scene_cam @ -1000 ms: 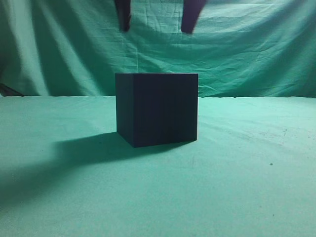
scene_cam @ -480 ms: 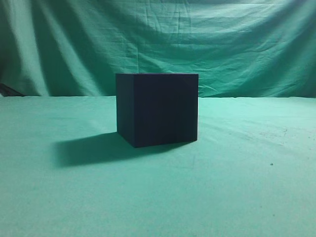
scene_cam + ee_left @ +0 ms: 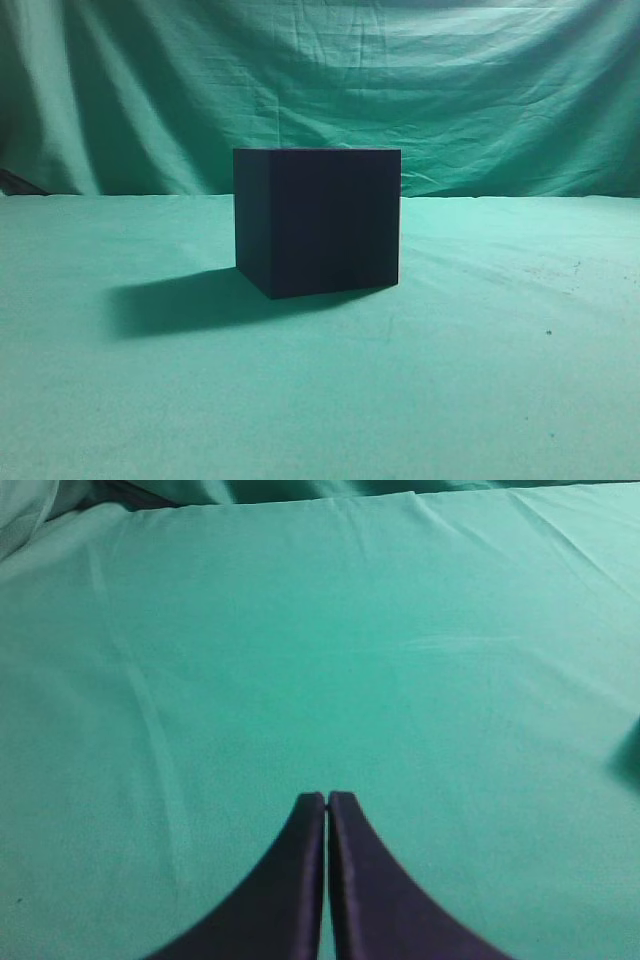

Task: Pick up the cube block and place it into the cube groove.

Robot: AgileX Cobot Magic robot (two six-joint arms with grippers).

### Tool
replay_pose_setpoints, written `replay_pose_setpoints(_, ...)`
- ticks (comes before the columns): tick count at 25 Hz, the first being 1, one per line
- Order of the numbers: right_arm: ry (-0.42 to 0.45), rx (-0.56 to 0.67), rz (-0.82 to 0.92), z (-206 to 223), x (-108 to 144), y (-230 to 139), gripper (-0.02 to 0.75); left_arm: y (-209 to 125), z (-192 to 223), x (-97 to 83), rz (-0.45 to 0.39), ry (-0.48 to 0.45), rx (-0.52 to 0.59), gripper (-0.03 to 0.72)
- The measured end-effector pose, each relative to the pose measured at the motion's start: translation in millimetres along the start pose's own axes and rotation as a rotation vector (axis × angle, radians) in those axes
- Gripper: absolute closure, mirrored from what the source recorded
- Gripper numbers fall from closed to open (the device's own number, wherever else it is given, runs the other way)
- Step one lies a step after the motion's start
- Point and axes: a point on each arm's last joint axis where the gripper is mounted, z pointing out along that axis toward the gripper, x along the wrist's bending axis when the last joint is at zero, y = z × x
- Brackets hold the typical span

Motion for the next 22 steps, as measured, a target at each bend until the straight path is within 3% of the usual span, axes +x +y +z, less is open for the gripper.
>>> replay_pose_setpoints(5,0.035,-0.136,0.011,-42.5,-20.0,-62.3,0.664,0.0,0.0,0.0,0.000,0.000,0.000,0.688)
replay_pose_setpoints(11,0.072,-0.289,0.022,-71.1,-34.2,-106.8,0.664,0.0,0.0,0.0,0.000,0.000,0.000,0.688)
replay_pose_setpoints(17,0.022,-0.381,0.009,-78.9,-44.7,-120.5,0.664,0.0,0.0,0.0,0.000,0.000,0.000,0.688)
replay_pose_setpoints(22,-0.047,-0.388,-0.021,-56.5,-47.6,-120.3,0.664,0.0,0.0,0.0,0.000,0.000,0.000,0.688)
